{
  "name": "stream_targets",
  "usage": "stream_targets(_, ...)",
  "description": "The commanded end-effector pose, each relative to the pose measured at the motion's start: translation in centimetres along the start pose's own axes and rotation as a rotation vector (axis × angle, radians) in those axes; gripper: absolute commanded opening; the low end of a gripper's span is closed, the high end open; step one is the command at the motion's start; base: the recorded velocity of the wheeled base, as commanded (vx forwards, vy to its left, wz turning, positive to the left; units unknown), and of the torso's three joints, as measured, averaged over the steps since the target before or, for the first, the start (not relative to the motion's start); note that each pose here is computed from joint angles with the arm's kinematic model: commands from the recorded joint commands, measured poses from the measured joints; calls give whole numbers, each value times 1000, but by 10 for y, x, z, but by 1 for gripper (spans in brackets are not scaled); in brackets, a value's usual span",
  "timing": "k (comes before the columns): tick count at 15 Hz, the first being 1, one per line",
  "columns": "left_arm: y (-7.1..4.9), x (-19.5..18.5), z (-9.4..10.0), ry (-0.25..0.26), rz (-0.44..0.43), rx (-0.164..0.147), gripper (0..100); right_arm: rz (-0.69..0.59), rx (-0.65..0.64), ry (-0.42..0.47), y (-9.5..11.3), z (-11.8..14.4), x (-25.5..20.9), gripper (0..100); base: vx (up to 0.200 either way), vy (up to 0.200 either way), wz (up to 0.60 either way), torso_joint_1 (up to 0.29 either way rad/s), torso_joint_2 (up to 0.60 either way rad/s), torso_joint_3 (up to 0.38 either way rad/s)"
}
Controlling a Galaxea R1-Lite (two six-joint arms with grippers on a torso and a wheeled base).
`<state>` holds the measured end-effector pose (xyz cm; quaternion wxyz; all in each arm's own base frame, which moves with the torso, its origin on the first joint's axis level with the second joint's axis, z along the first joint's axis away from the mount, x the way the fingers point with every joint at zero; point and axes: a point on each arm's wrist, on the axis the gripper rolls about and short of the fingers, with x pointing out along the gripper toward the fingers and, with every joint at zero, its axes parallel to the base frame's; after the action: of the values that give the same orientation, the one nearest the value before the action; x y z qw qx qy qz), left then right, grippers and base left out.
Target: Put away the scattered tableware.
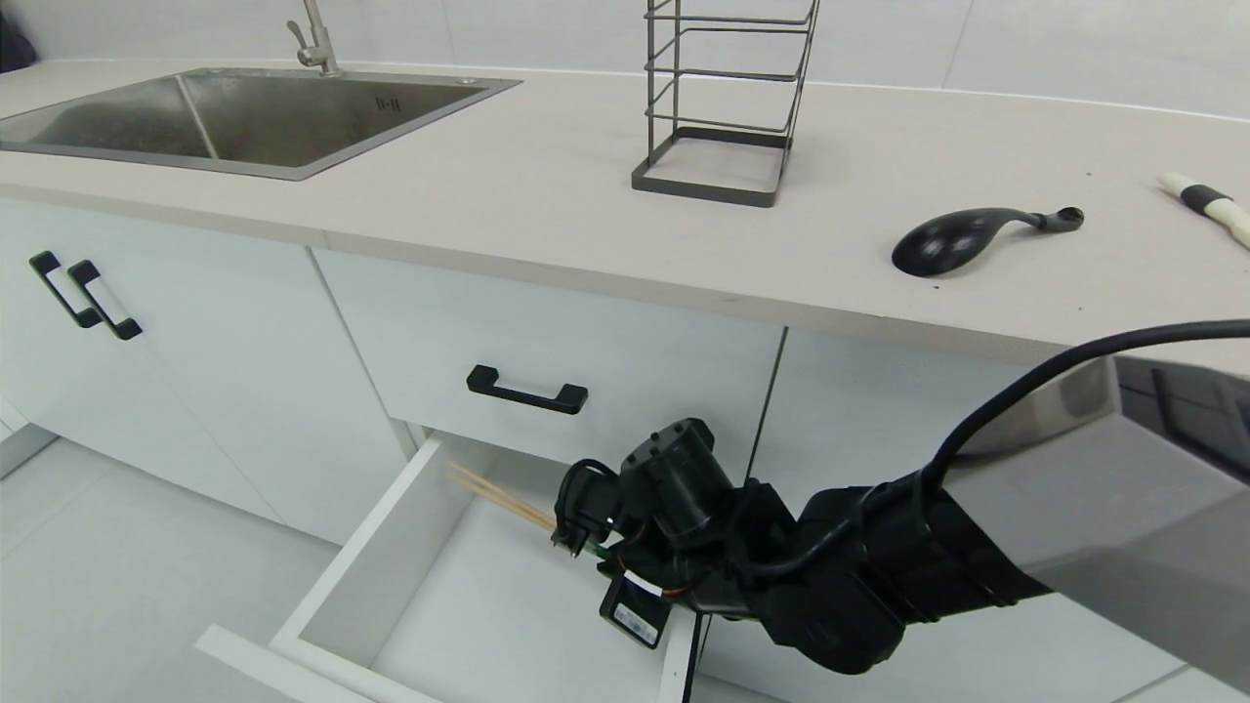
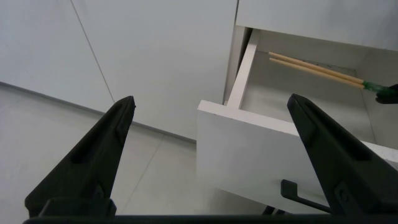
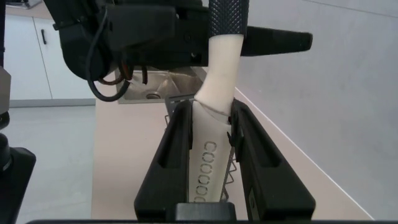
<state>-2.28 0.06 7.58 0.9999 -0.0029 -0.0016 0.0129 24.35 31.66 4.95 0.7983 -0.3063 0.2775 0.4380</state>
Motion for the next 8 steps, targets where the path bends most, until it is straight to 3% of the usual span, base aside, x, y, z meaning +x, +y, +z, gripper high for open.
stream_targets(1, 0, 0, 0, 0, 0, 0, 100, 10, 6, 18, 4, -3, 16, 0, 0, 0, 0, 0, 0, 0)
stream_targets(8, 0, 0, 0, 0, 0, 0, 100, 39, 0, 34, 19, 3, 39, 0, 0, 0, 0, 0, 0, 0)
